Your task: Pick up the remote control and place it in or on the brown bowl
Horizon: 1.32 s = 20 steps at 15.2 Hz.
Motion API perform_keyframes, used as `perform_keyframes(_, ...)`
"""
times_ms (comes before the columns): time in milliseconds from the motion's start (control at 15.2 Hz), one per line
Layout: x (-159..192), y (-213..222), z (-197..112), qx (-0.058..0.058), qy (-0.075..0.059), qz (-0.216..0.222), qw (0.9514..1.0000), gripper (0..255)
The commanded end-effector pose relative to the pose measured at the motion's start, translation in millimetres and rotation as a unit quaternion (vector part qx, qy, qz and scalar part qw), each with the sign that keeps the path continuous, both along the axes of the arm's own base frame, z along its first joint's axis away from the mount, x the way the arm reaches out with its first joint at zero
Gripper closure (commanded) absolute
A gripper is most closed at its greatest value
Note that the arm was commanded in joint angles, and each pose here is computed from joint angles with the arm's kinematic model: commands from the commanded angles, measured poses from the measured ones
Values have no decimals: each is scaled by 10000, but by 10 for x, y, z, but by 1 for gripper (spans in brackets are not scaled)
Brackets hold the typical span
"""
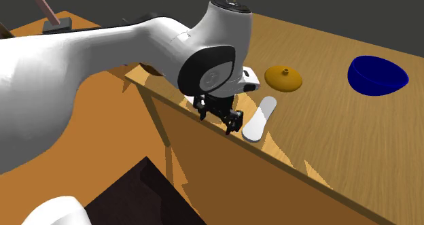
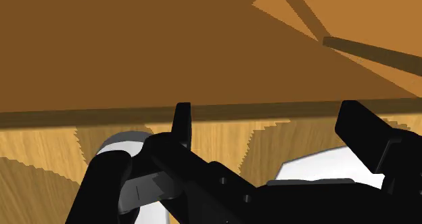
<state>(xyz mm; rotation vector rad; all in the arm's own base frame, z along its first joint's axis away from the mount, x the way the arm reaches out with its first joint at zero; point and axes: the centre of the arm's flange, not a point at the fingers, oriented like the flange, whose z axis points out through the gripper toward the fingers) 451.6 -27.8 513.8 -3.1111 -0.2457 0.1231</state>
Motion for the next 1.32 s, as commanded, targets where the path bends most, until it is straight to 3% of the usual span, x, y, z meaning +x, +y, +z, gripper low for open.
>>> perform_keyframes(0, 213, -122, -48, -28, -53, -16, 10000, 0)
perform_keyframes(792, 1575, -672, -220, -170, -361, -115, 9991, 0)
perform_keyframes(1254, 1571, -680, -589, -170, -361, -115, 9991, 0)
